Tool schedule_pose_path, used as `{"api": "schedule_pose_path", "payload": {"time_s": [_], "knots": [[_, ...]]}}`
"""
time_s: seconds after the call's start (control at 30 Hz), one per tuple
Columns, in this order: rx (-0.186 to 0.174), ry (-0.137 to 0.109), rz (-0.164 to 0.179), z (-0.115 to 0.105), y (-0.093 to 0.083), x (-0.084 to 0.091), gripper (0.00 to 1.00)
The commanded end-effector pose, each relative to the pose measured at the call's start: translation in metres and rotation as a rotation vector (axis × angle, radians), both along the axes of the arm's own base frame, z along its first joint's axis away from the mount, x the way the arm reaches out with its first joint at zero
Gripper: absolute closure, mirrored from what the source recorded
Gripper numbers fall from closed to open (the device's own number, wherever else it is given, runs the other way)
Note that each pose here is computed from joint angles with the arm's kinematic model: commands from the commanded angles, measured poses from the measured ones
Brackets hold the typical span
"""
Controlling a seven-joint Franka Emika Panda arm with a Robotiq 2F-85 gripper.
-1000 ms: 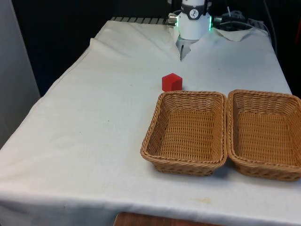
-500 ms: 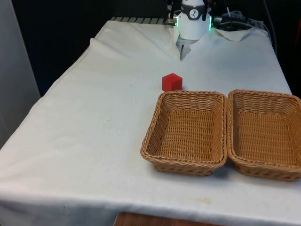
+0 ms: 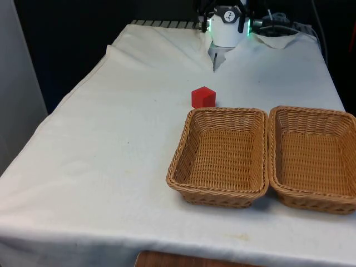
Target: Pick up the red cube and place it into the right basket.
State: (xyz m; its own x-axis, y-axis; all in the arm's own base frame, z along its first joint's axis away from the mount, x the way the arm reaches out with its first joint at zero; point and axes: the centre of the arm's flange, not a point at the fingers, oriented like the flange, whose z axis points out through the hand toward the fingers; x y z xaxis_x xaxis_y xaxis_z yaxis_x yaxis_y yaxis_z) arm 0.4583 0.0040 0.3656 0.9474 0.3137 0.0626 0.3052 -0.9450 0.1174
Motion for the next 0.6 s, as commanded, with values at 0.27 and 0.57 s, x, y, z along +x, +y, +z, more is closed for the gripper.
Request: {"api": "schedule_pose_path", "payload": {"time_s": [0.27,0.57], "knots": [[0.008,-0.009,0.065,-0.013,0.004,0.002,0.0],[0.014,-0.012,0.134,-0.029,0.008,0.003,0.0]]}}
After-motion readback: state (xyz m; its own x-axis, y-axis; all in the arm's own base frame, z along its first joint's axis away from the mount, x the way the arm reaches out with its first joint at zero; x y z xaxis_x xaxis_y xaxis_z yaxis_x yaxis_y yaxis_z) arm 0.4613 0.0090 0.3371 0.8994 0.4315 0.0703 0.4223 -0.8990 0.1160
